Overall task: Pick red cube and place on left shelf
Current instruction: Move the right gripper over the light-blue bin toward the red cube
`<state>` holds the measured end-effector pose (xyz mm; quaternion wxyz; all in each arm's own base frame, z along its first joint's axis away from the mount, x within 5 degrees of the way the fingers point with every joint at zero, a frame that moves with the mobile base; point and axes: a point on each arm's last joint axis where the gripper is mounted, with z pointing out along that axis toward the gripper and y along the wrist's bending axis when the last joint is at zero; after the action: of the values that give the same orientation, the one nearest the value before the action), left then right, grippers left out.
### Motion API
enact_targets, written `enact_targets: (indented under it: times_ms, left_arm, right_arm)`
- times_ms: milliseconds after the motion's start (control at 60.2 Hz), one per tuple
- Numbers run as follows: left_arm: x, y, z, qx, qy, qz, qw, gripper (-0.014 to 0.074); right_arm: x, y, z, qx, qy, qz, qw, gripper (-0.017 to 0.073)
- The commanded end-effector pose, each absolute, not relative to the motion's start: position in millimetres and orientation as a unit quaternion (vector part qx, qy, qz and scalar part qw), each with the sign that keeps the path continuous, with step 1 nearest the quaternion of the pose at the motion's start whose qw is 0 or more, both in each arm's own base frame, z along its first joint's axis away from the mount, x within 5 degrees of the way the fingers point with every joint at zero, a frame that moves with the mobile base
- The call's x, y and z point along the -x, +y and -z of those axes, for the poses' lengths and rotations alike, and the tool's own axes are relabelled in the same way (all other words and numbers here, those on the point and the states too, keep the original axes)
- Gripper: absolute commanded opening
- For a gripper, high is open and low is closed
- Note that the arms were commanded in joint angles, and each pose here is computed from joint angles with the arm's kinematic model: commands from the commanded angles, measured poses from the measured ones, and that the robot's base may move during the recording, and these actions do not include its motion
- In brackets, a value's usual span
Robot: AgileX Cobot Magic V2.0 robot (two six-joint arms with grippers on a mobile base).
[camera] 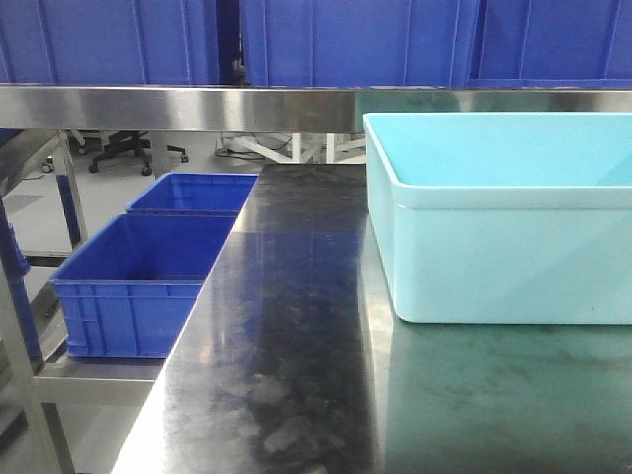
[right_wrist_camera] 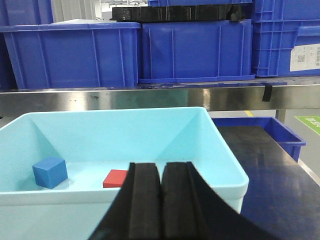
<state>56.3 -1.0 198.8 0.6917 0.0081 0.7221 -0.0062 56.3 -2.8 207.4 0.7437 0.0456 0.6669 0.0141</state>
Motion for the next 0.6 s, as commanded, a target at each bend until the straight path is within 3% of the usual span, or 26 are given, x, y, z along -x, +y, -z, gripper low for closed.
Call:
enact_targets:
  times_ms: [0,582]
  left_arm:
    - [-56.2,-1.3,-199.7,-0.008,0.694,0.009,0.72,0.0102]
    - [-56.2,-1.3,-199.7,-0.008,0.694,0.009,0.72,0.0102]
  right_arm:
    - [-52.0,-3.0,-222.2,-0.04,0.618,-0.007,0.785,0.0053]
    - [-52.0,-3.0,-222.2,-0.04,0.618,-0.007,0.785,0.0053]
